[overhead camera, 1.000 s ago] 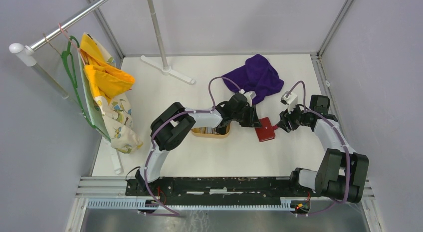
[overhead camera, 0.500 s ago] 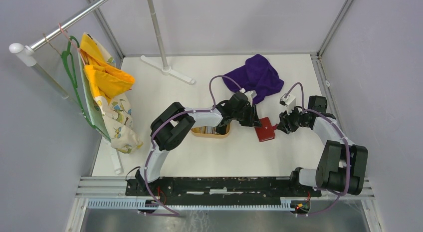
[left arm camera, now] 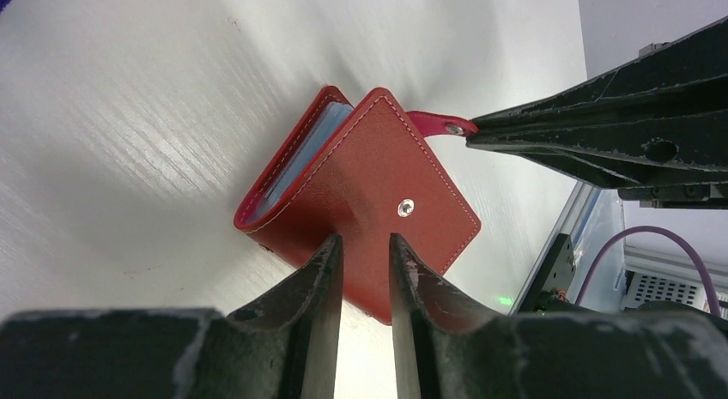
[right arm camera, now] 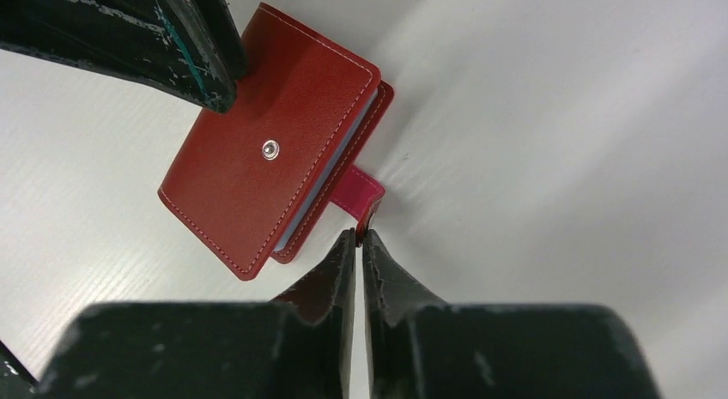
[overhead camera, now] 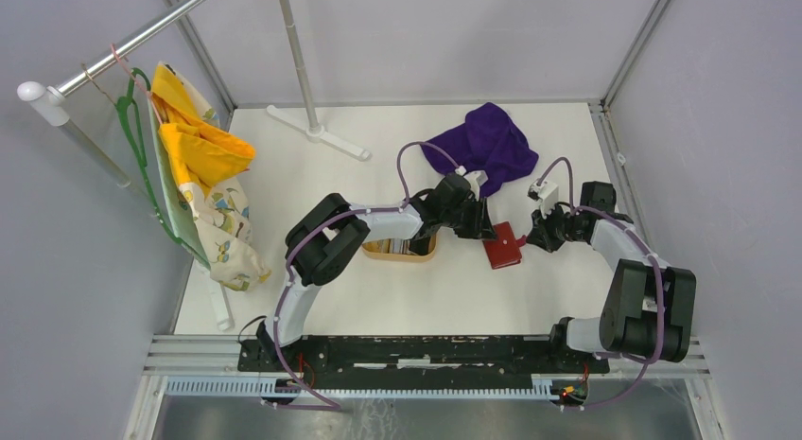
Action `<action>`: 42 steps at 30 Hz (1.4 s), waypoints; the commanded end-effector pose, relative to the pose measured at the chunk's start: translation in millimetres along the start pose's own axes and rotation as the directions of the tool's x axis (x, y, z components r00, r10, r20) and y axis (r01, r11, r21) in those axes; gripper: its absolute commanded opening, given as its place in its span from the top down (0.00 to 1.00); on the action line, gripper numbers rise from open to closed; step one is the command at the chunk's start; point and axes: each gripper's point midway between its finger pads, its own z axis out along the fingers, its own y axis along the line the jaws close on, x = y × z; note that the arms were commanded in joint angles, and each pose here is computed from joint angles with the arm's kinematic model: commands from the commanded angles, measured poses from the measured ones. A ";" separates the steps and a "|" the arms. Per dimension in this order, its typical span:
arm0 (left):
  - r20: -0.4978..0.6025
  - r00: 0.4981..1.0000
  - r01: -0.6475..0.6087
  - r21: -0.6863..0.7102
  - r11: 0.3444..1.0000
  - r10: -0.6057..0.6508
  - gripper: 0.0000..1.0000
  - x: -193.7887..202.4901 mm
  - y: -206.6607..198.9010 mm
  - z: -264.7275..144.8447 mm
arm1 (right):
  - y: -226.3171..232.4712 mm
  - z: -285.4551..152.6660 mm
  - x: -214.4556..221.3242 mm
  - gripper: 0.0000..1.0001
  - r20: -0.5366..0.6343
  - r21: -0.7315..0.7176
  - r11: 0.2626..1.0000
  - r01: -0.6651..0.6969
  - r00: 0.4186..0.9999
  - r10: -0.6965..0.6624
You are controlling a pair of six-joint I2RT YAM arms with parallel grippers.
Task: Put the credit cards into the card holder
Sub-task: Close the card holder at the center of the board.
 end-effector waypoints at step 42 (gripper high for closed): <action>-0.087 0.993 -0.080 0.007 0.997 0.080 0.84 11.1 8.1 10.7 | 32.6 34.6 -27.3 1.00 -0.044 -0.113 0.958 0.262 0.962 -0.268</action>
